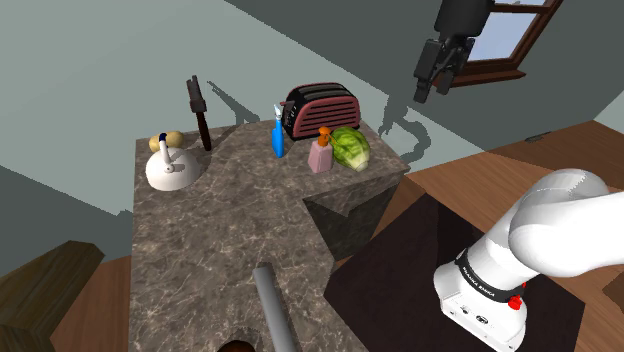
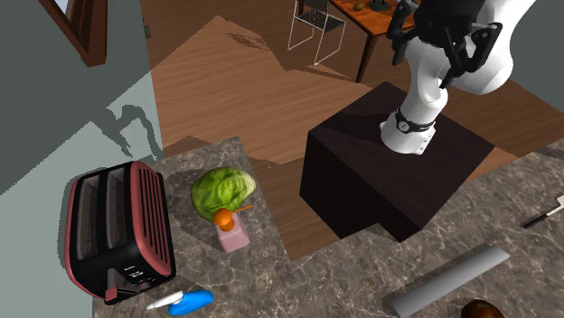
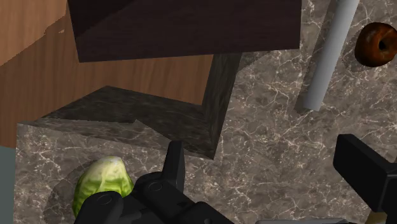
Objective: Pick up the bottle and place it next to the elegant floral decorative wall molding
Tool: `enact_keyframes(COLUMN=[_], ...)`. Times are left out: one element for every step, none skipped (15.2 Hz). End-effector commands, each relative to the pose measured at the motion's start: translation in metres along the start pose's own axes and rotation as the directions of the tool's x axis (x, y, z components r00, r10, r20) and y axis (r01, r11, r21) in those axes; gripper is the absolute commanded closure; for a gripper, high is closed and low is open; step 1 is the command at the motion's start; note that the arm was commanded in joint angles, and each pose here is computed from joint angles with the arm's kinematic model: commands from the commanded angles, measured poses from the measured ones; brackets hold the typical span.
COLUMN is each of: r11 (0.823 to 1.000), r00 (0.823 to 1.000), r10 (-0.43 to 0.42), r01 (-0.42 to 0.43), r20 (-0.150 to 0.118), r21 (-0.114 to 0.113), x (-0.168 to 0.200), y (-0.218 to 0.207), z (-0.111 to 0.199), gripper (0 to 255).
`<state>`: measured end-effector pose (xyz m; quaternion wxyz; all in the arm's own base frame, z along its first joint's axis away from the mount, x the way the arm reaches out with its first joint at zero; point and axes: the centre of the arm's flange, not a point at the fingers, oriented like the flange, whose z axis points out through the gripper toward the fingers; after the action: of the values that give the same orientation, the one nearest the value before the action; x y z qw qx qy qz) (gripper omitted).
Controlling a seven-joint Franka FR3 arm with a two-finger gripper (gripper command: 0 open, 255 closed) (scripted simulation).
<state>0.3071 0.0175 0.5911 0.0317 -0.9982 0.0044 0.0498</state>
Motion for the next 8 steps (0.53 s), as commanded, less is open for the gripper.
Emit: enact_keyframes(r11=[1.0, 1.0, 1.0, 1.0, 1.0, 1.0, 1.0, 1.0], r00=[1.0, 1.0, 1.0, 1.0, 1.0, 1.0, 1.0, 1.0], r10=[0.0, 0.004, 0.007, 0.011, 0.014, 0.018, 0.021, 0.025], r01=[0.0, -0.004, -0.007, -0.011, -0.014, -0.018, -0.021, -0.025], r20=[0.0, -0.001, -0.002, -0.003, -0.005, -0.006, -0.007, -0.008], r21=[0.0, 0.002, 0.004, 0.006, 0.007, 0.009, 0.011, 0.013], x=[0.0, 0.01, 0.02, 0.031, 0.041, 0.051, 0.061, 0.072], y=[0.0, 0.004, 0.008, 0.012, 0.016, 0.02, 0.025, 0.029], z=[0.0, 0.007, 0.014, 0.021, 0.029, 0.036, 0.043, 0.05], gripper=[0, 0, 0, 0, 0, 0, 0, 0])
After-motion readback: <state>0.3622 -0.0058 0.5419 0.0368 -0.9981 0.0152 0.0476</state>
